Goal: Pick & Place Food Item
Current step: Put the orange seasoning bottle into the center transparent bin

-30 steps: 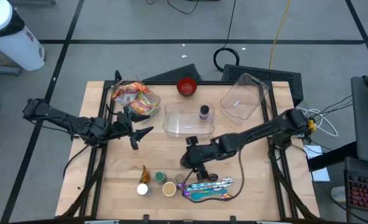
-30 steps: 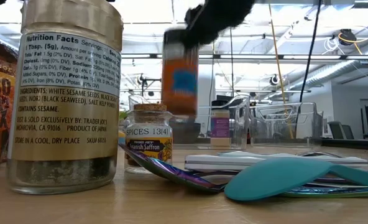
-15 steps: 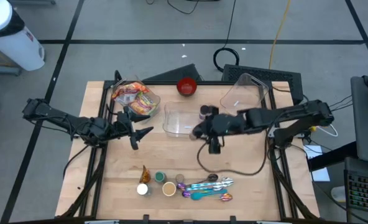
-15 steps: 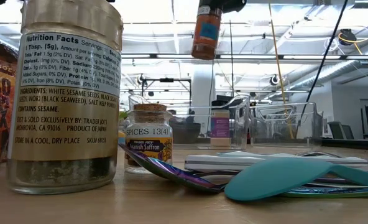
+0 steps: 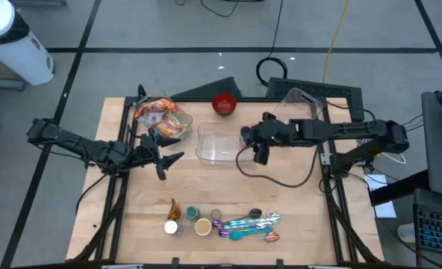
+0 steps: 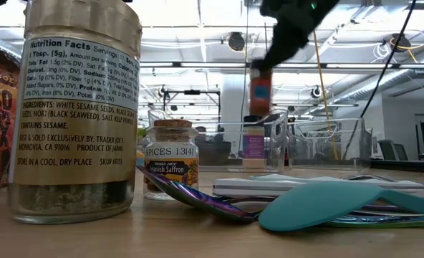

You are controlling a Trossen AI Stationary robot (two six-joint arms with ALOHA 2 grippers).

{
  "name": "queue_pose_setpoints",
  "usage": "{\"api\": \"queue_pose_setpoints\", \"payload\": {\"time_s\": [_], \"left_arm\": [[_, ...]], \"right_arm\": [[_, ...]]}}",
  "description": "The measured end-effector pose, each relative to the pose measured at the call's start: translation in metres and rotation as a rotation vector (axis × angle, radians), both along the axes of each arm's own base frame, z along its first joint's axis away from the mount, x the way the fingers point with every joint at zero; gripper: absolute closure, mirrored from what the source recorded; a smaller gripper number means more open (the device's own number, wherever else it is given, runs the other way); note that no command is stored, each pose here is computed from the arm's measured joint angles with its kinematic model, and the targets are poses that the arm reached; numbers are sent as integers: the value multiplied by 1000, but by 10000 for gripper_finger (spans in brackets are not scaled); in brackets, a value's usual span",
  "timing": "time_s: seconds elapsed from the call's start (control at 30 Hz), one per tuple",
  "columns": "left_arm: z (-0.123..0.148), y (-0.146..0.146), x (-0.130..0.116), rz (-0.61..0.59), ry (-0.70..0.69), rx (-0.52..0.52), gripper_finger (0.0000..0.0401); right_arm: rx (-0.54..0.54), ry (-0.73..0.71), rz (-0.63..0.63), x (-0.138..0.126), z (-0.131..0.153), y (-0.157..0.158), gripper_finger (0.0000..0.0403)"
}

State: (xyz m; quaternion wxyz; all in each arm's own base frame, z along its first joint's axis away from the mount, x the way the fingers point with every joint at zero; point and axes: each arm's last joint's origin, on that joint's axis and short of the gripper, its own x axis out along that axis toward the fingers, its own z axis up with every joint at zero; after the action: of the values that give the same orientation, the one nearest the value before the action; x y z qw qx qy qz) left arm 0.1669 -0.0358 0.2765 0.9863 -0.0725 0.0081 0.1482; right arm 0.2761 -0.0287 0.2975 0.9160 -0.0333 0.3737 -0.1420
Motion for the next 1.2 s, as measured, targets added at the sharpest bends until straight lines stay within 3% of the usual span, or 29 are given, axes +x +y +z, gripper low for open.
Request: {"api": "queue_pose_setpoints", "payload": {"time_s": [0.3,0.57,1.2], "left_arm": [[0,0,0,1,-3,-2,135],[0,0,0,1,-3,-2,135],[0,0,0,1,-3,-2,135]], "right_arm": [[109,-11,-16,-7,-44,-20,208],[136,-4,-42,-14,-73,-21,208],[200,9,-5,-13,-100,-19,204]]}}
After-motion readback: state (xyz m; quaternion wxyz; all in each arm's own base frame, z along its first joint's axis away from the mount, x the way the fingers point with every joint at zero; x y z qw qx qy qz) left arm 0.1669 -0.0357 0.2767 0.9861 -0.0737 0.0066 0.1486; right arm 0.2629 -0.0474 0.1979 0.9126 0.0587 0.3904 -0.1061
